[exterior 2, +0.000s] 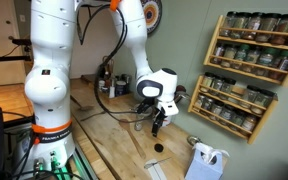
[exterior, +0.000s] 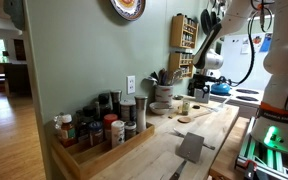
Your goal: Put the black lid on the open jar.
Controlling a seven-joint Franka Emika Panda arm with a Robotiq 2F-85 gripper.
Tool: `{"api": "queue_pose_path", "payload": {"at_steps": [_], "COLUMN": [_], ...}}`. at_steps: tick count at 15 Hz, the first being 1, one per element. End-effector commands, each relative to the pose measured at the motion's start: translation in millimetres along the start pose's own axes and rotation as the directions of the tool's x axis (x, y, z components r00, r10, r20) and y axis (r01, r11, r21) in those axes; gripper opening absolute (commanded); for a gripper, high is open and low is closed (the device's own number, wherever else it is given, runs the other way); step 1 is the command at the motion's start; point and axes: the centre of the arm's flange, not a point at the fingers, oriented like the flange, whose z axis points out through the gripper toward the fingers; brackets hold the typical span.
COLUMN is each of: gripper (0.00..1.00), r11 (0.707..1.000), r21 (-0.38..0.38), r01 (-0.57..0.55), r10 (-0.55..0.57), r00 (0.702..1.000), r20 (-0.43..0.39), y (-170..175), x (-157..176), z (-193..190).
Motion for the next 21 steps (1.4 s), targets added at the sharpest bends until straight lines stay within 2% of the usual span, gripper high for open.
{"api": "queue_pose_path", "payload": {"at_steps": [1, 3, 4, 11, 21], "gripper": [1.0, 1.0, 1.0, 1.0, 1.0], "r11": [0.999, 0.998, 0.999, 0.998, 0.997], "r21": [0.001, -0.012, -0.014, -0.024, -0.062], "r01": [-0.042, -0.067, -0.05, -0.064, -0.039], "r10": [0.042, 0.067, 0.05, 0.064, 0.039], "r00": [0.999, 0.998, 0.999, 0.998, 0.999], "r20": [0.002, 0.009, 0.011, 0.012, -0.005], "y": [17.7, 30.6, 20.1, 28.0, 23.7], "x": [15.4, 17.4, 10.6, 13.8, 22.0], "z": [26.8, 33.9, 19.1, 26.2, 59.0]}}
